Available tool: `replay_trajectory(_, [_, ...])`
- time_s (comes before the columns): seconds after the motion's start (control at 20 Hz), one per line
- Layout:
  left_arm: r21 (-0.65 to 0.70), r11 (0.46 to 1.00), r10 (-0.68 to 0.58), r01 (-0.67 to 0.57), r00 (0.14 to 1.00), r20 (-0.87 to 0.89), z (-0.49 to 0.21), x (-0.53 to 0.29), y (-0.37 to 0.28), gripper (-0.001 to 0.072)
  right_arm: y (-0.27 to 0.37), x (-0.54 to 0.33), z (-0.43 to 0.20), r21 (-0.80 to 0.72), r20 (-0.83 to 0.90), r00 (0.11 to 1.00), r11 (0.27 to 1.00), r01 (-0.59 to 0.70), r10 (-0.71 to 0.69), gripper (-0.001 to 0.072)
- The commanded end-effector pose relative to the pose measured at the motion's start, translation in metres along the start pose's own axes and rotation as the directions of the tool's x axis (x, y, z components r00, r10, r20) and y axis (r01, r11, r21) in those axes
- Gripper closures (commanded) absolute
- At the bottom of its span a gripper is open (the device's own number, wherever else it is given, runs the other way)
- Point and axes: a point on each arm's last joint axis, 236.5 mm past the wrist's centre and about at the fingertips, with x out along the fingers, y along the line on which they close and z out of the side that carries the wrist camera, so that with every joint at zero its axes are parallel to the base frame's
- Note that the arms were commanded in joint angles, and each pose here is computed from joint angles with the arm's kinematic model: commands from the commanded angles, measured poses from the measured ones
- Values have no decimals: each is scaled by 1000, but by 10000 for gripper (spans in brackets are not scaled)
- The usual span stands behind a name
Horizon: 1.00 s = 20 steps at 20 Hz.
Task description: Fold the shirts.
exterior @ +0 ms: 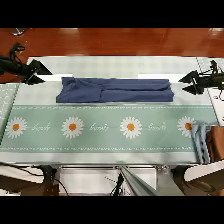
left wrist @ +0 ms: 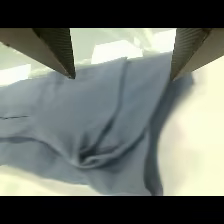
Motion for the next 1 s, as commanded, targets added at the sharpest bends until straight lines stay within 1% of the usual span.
replay_trajectory(0.0, [74,994,-96,81,970,225,-1,-29,-45,1,-10,16,-18,-45,-88,995,998,37,-41,90])
replay_trajectory(0.05, [90,991,-120,100,958,259,-10,-29,-58,1,-7,26,-24,-51,-112,993,998,35,-40,90])
replay_trajectory(0.15, [94,987,-149,128,952,269,-30,-22,-74,1,2,48,-36,-52,-163,986,999,11,-19,90])
replay_trajectory(0.3, [114,982,-170,150,966,192,-60,2,-88,1,32,73,-50,-63,-208,976,995,-72,57,91])
replay_trajectory(0.35, [138,979,-176,153,970,168,-66,10,-94,1,40,78,-52,-76,-210,976,994,-80,63,125])
replay_trajectory(0.4, [151,976,-180,157,972,152,-70,17,-99,3,48,80,-54,-83,-215,974,993,-86,66,359])
replay_trajectory(0.45, [163,974,-183,160,973,141,-73,24,-105,64,54,78,-56,-82,-225,971,992,-96,76,672])
replay_trajectory(0.5, [172,971,-187,164,974,128,-76,28,-110,450,61,71,-59,-94,-234,968,989,-112,87,691])
replay_trajectory(0.55, [185,968,-191,167,974,120,-79,32,-115,685,64,59,-58,-116,-229,970,988,-106,77,691])
replay_trajectory(0.75, [257,947,-212,192,976,52,-102,50,-144,690,64,-15,-65,-238,-143,988,971,26,-62,692])
replay_trajectory(0.85, [277,938,-218,207,976,9,-119,71,-164,691,69,-48,-89,-276,-92,991,959,66,-94,692])
replay_trajectory(0.95, [315,921,-222,230,973,-61,-140,99,-187,691,76,-74,-127,-313,-52,992,946,91,-112,692])
